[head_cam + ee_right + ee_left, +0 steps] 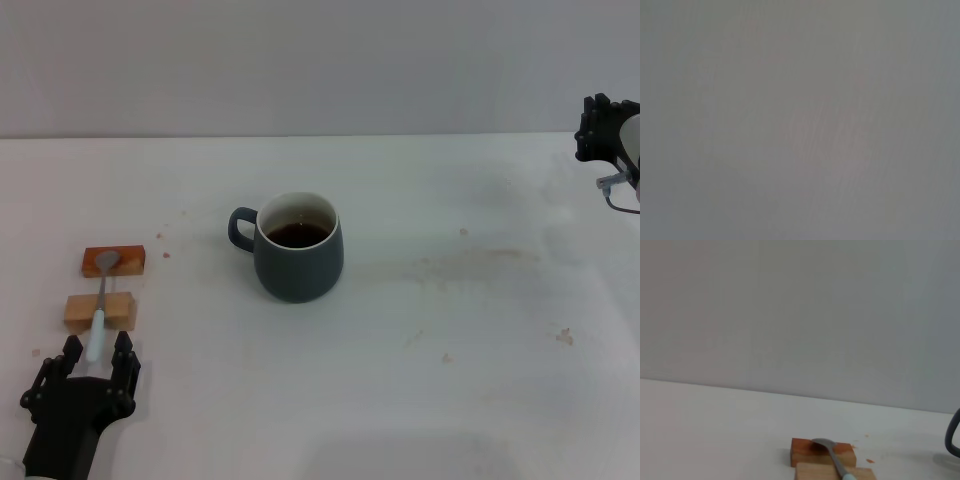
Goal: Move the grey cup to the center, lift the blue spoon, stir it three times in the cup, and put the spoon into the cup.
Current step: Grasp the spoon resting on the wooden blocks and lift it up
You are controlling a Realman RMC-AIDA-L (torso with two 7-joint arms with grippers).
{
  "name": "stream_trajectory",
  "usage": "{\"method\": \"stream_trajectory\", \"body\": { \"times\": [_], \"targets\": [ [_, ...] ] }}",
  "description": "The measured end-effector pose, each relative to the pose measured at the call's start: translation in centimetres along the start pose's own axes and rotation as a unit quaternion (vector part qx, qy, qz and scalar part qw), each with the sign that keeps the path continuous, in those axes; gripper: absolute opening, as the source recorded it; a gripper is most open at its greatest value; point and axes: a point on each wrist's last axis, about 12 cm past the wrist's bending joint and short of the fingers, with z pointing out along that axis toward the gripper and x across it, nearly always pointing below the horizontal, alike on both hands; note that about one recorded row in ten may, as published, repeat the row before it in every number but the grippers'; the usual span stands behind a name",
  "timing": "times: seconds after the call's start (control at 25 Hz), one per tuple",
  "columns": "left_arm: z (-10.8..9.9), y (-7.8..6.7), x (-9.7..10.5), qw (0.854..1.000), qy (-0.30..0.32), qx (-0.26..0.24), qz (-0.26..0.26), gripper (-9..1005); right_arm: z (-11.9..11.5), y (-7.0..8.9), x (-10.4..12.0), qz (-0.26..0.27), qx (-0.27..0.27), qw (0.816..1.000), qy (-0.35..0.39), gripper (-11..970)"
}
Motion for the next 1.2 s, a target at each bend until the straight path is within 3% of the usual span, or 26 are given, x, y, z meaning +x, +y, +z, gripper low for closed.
{"method": "stream_trajectory", "body": {
  "times": [0.24, 0.92, 1.2],
  "targets": [
    [0.0, -0.08, -0.08, 1.0, -0.003, 0.0, -0.001, 557, 0.0, 0.03, -0.01, 0.0, 0.0, 1.0, 0.0, 66],
    [-0.32, -0.48, -0.12, 1.0, -0.003, -0.001, 0.008, 521, 0.06, 0.06, -0.18, 0.0, 0.0, 1.0, -0.004, 67],
    [-0.36, -0.5, -0.1, 1.0, -0.003, 0.0, 0.009, 385, 0.01, 0.03, -0.11, 0.0, 0.0, 1.0, -0.004, 67]
  ]
}}
